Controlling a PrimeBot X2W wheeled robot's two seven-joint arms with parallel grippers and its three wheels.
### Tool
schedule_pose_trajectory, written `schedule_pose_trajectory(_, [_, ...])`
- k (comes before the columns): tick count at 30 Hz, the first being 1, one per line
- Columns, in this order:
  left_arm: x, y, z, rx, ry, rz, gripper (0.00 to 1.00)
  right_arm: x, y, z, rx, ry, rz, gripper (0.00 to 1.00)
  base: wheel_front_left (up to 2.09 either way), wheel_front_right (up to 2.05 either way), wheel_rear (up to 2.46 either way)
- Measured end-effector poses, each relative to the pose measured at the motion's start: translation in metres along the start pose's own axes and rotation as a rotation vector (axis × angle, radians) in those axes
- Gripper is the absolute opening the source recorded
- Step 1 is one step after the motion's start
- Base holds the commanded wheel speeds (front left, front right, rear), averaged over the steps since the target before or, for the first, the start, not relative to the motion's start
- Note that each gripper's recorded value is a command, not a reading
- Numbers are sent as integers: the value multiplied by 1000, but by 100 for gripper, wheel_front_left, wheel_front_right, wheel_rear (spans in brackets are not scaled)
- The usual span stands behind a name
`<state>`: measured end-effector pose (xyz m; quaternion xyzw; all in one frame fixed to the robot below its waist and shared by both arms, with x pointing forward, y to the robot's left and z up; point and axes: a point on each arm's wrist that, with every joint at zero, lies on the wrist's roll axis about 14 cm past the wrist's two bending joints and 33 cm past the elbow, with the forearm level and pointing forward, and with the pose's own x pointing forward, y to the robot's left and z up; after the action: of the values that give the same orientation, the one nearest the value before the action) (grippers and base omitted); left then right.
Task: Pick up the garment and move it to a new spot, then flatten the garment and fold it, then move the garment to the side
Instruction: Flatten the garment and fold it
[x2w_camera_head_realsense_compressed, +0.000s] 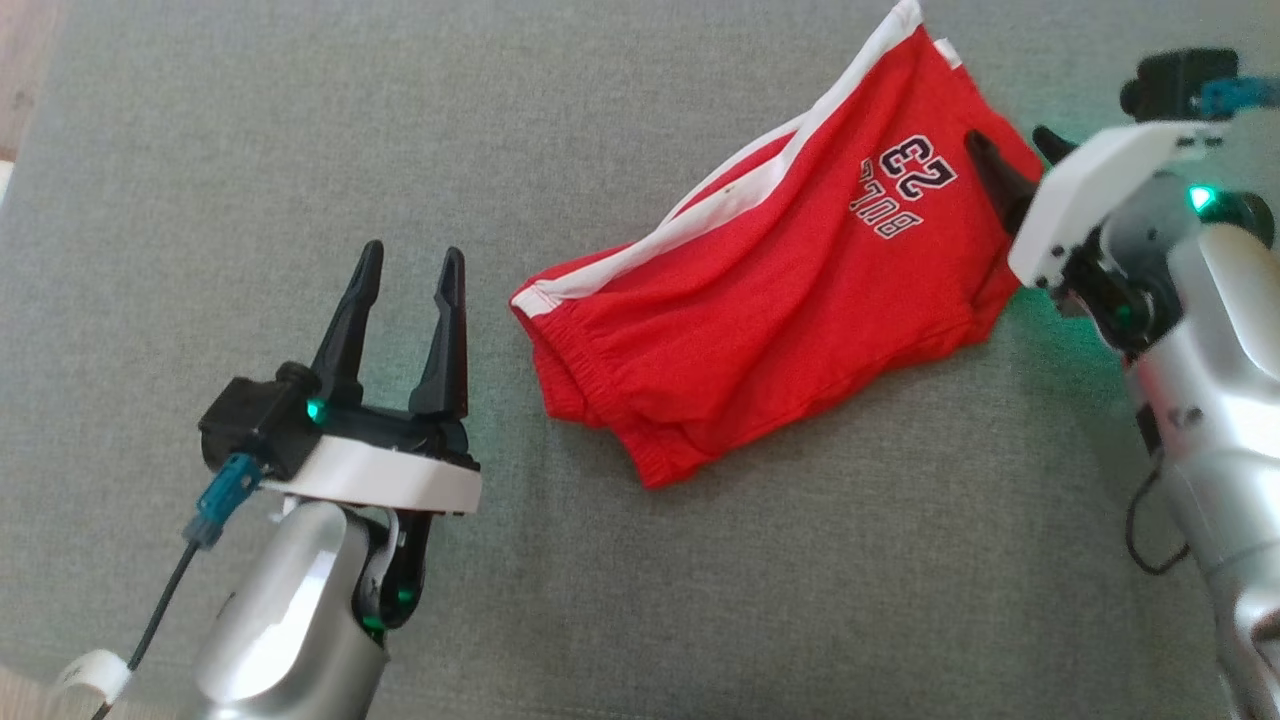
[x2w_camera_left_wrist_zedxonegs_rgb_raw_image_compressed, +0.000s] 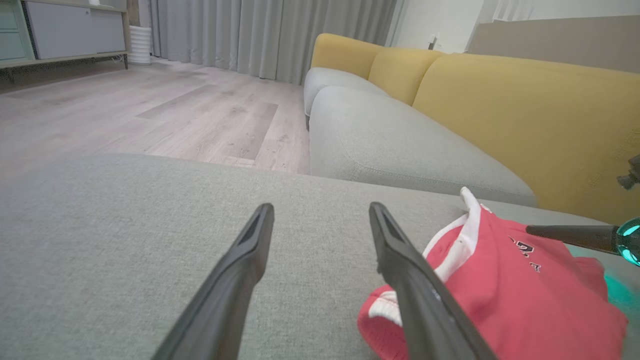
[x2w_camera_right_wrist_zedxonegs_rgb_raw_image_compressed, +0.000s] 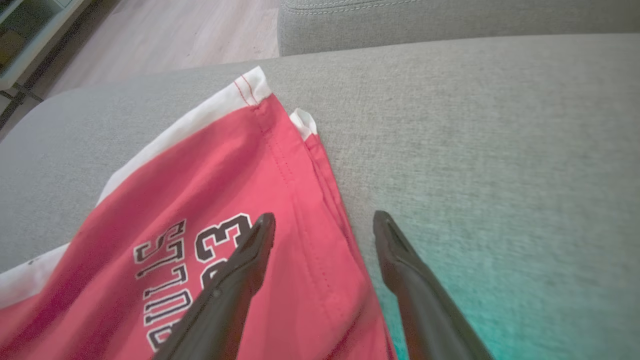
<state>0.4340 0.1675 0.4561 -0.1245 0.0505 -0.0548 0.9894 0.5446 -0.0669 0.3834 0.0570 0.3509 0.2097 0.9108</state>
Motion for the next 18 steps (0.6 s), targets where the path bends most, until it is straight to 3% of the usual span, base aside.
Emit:
schedule_pose_trajectory(9, [4, 8, -7, 10, 1, 21, 100, 24, -4, -5, -160, 94, -69, 100, 0, 0, 0])
schedule_pose_trajectory(10, [4, 8, -6, 8, -3, 22, 100, 23, -4, -6, -187, 116, -73, 83, 0, 0, 0])
schedule_pose_trajectory(11, [4, 8, -6, 9, -4, 21, 100, 23, -2, -6, -200, 129, -73, 32, 0, 0, 0])
schedule_pose_trajectory(12, [3, 7, -6, 10, -5, 20, 100, 22, 1, -7, -218, 139, -70, 0, 0, 0, 0])
schedule_pose_trajectory(18, [2, 8, -5, 10, -7, 20, 100, 10, 4, -11, -224, 109, -65, 0, 0, 0, 0])
